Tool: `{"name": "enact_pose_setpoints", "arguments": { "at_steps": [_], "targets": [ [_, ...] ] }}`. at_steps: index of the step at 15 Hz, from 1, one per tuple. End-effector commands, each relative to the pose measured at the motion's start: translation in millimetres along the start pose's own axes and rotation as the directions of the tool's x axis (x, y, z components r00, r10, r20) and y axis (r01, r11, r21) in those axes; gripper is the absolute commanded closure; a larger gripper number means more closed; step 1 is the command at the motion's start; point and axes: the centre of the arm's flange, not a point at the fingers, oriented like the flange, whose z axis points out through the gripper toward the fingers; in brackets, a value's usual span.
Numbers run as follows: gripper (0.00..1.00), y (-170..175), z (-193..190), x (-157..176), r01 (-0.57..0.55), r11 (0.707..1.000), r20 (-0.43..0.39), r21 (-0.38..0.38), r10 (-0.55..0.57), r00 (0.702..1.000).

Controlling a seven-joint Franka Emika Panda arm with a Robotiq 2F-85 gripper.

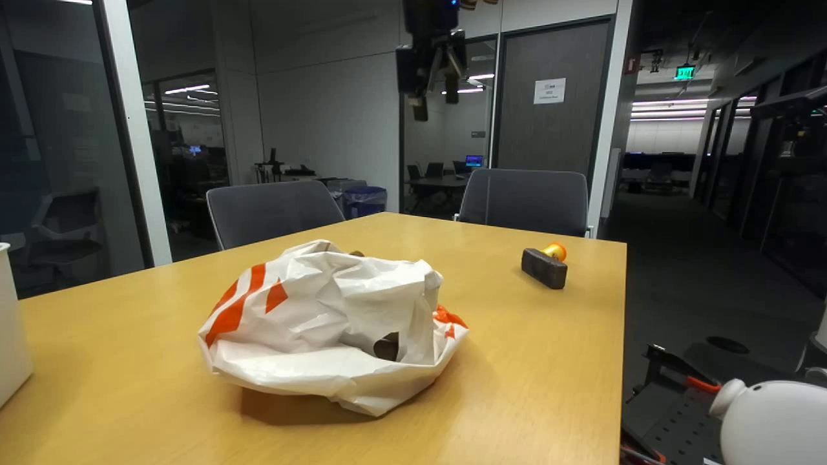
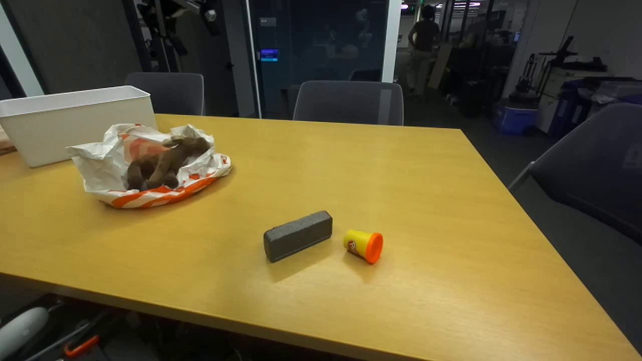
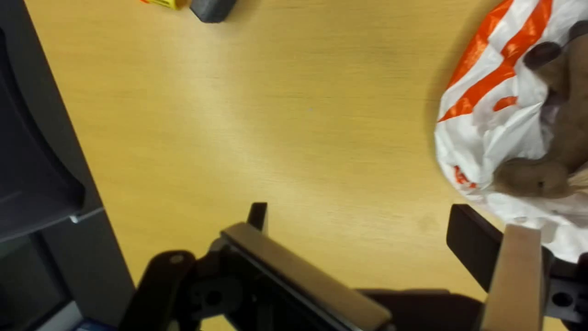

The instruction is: Pick up the objects on the right side of the table and put them in the plastic bag.

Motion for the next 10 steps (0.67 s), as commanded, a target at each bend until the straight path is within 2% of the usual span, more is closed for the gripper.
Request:
{"name": "enact_pose_setpoints", "arguments": {
  "at_steps": [1, 2, 5, 8, 10],
  "targets": [
    [0.0, 99, 5, -27, -0.203, 0.979, -0.01, 0.019, 0.203, 0.979],
    [0.0, 127, 14, -35, -0.262, 0.965, -0.007, 0.027, 0.262, 0.965],
    [0.0, 195, 63, -64, -0.412, 0.908, 0.096, 0.081, 0.404, 0.91],
    [0.0, 226, 128, -90, -0.467, 0.874, 0.164, 0.136, 0.445, 0.881],
    [0.0, 233, 175, -101, -0.468, 0.871, 0.175, 0.15, 0.443, 0.88]
  ]
}}
